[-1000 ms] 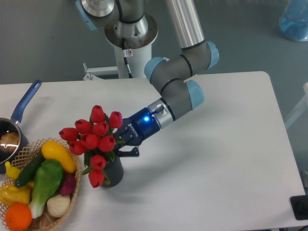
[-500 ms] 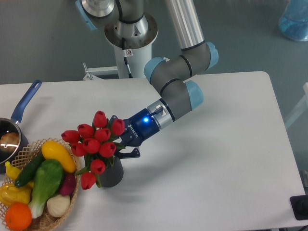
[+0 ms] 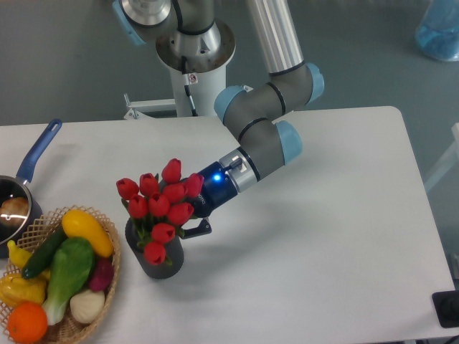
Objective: Insert the flowers into the vase
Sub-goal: 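Hold the tulips upright in the vase and adjust their position, then open the gripper and release the tulips, moving away from the vase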
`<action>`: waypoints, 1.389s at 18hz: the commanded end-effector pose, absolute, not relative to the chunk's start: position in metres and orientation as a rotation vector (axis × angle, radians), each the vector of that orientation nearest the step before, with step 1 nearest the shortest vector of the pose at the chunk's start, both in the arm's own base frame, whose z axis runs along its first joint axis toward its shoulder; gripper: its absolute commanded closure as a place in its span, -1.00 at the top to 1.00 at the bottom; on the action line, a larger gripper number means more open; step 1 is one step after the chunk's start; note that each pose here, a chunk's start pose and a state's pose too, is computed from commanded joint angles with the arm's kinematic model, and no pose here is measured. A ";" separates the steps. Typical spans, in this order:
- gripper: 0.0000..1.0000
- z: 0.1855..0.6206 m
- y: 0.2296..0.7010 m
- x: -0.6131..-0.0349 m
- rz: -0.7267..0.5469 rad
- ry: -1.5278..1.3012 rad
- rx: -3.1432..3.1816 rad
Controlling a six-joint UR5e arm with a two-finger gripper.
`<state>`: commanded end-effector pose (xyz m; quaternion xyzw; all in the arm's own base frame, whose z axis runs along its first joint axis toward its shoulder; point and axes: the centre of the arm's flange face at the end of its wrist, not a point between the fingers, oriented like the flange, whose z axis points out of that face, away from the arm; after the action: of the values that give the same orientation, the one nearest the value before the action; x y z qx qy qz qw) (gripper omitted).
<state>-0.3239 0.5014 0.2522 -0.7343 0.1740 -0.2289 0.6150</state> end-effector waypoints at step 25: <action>1.00 0.311 0.494 -0.333 -0.299 0.500 -1.950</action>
<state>-0.3330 0.4941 0.3111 -0.8153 0.2091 -0.1249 0.5253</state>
